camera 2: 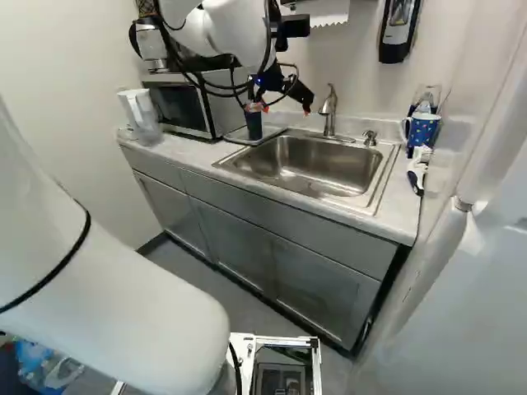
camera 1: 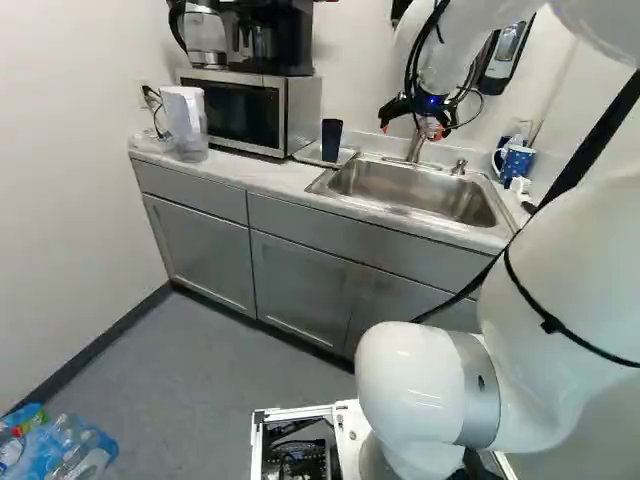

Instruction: Rinse the cup and place it in the tray

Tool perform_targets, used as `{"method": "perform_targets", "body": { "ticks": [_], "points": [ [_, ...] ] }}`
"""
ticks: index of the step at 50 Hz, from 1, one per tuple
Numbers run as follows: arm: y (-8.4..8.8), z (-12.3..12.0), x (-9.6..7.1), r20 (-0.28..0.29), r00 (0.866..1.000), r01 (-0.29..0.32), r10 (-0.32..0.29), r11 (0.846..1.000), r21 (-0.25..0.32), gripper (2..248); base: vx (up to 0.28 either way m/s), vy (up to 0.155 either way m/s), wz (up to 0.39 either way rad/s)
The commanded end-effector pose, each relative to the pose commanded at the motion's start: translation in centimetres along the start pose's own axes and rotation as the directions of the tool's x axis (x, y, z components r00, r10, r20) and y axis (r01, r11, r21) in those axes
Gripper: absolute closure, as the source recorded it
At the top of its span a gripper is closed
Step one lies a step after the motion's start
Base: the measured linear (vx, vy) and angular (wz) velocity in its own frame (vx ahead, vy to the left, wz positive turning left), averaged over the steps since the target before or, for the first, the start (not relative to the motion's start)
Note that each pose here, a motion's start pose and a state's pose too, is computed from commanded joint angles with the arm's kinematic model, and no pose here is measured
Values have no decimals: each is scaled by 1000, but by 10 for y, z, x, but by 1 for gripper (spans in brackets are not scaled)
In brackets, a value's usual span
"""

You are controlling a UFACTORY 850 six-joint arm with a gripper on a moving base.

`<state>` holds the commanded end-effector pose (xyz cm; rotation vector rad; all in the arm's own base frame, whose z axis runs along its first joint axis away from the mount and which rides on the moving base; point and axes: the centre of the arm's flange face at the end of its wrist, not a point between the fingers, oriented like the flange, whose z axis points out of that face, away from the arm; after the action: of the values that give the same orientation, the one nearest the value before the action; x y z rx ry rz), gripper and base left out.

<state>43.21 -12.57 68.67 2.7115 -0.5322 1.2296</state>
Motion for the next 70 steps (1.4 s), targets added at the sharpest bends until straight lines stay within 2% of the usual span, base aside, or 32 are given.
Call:
{"method": "perform_targets", "body": {
  "ticks": [70],
  "points": [
    [0, 0, 0, 0, 1000, 0, 0, 1000, 0, 3, -76, 30, -3]
  ]
}}
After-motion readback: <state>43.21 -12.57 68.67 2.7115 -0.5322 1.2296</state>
